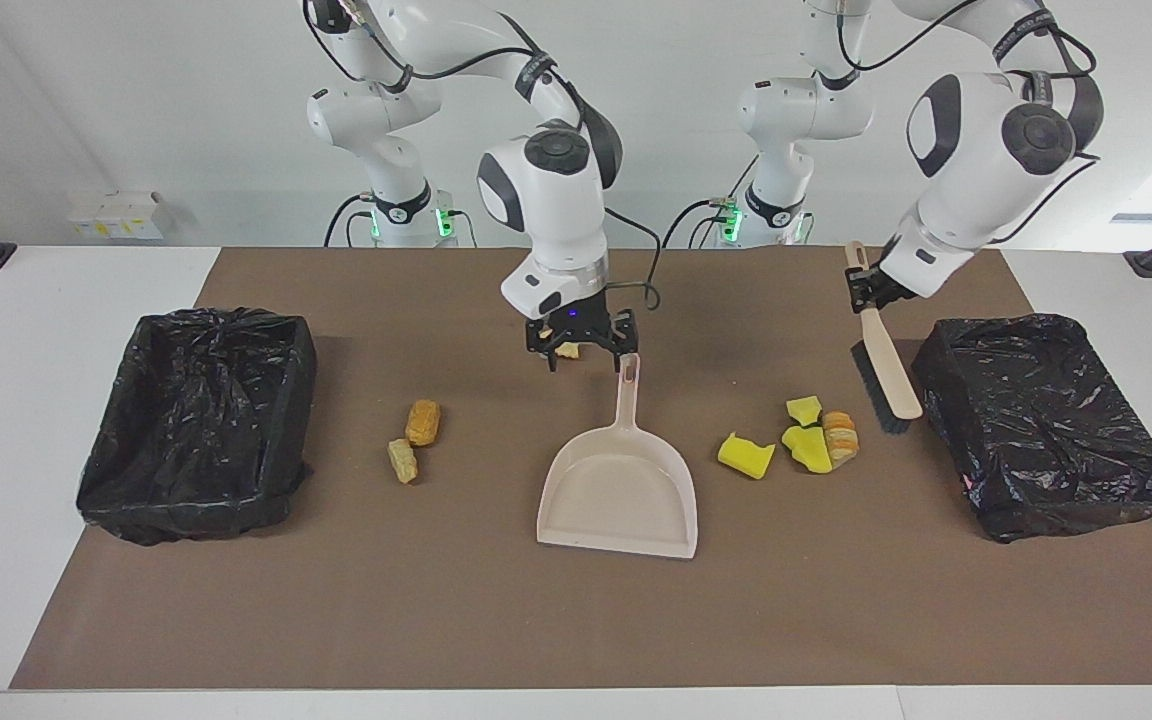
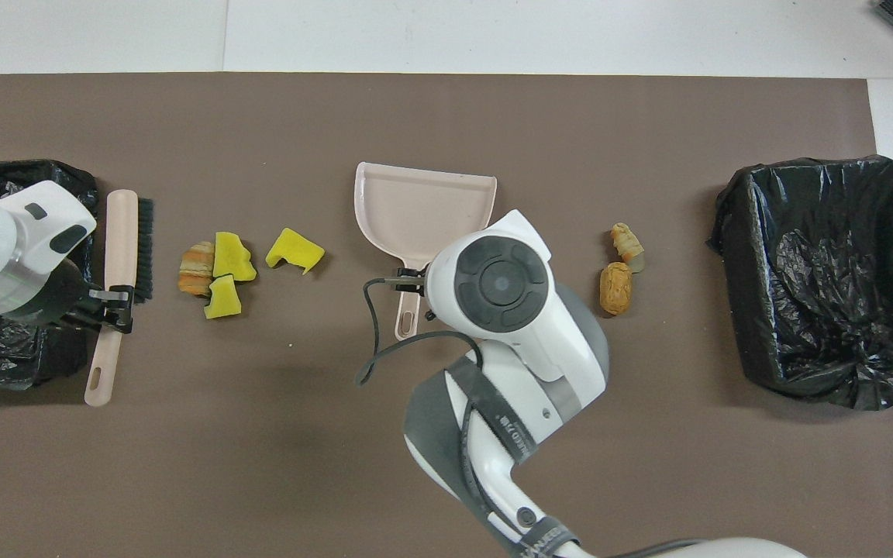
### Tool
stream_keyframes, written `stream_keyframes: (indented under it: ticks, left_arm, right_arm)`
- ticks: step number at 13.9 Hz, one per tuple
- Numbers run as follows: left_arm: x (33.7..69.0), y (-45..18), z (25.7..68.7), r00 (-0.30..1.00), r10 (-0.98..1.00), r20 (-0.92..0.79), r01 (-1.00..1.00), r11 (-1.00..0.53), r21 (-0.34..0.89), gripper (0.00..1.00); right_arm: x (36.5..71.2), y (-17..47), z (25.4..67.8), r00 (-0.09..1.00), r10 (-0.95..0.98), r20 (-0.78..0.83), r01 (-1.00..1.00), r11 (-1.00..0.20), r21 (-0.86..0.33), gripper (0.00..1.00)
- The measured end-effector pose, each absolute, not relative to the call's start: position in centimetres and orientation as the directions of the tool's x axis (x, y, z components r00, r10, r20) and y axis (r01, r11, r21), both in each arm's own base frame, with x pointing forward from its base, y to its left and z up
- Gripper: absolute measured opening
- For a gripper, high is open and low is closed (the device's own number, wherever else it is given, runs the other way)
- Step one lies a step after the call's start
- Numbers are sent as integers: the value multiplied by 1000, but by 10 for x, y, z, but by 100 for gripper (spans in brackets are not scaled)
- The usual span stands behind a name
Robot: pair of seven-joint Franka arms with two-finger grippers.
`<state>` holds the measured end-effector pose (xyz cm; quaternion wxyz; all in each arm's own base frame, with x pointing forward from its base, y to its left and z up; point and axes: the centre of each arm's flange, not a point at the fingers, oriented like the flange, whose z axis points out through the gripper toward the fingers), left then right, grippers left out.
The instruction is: Sweep and dump trash in bin
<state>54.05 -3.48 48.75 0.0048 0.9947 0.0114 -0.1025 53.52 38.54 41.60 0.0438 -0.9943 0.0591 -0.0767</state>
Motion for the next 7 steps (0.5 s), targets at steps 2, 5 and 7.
stream_keyframes:
  ticks: [2,5,7]
  left_arm:
    - [566,-16,465,984,37,-176,39,-999,7,26]
    - [587,-8,431,987,25,-156,25,-1000,1,26]
    - [590,-8,425,987,18,-157,18,-1000,1,26]
  right_arm:
    - [520,421,390,971,-126,201,-114,-991,-70,100]
    - [512,442,362,967,-111,230,-103,-994,-47,100]
    - [517,436,360,965,-110,239,-105,-994,-35,100]
